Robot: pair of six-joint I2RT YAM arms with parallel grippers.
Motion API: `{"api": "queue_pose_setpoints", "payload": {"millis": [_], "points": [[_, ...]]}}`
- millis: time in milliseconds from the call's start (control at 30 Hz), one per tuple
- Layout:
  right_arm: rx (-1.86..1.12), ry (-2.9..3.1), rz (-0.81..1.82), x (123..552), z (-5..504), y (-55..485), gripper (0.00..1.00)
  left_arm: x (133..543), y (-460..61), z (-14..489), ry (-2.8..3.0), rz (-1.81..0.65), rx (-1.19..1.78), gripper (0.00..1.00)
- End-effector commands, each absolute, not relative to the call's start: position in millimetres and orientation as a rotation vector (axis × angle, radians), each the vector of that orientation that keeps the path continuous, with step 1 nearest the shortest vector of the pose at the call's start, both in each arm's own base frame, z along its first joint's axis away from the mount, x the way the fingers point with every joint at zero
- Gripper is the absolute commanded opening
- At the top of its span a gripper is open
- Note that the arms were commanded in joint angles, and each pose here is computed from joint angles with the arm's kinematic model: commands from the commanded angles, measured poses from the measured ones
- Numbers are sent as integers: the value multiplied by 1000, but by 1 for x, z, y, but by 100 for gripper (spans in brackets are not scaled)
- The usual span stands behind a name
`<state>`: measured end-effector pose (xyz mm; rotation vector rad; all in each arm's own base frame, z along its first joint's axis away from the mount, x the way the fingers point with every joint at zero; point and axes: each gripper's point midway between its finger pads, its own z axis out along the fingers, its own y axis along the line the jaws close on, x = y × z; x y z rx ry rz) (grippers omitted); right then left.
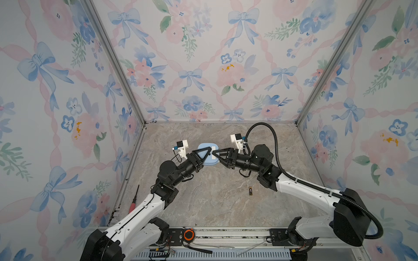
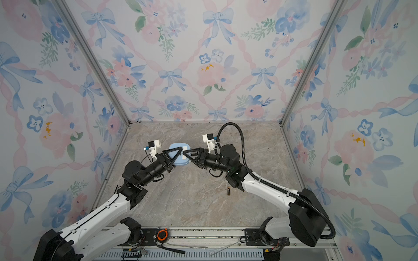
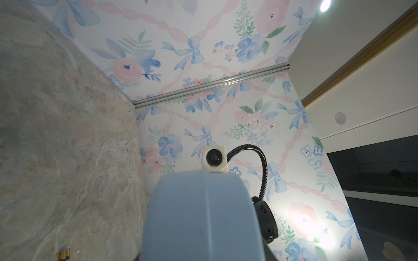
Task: Insert the battery into the alarm
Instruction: Adjust the alarm at the center of the board.
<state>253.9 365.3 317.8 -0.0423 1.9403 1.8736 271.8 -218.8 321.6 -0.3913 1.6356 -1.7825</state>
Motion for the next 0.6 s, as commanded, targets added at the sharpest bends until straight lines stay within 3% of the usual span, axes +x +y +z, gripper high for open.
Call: {"api": "queue_pose_setpoints", "payload": {"millis": [0,100,200,267,367,567], "points": [[-82,1889,1897,250,333,369,44,267,-218,347,1554,-1815,-340,29],[-76,1888,1888,251,331,367,38,268,-218,342,1568,-1808,-351,37],[-58,1886,1878,253,330,362,32,270,-218,337,1590,-1785,-361,66],[-43,1887,1869,255,328,358,31,271,-217,335,1599,-1753,-347,81],[-19,1895,1839,257,326,350,29,271,-215,336,1614,-1693,-320,94],[33,1889,1784,266,325,324,27,280,-201,337,1669,-1585,-310,98]]}}
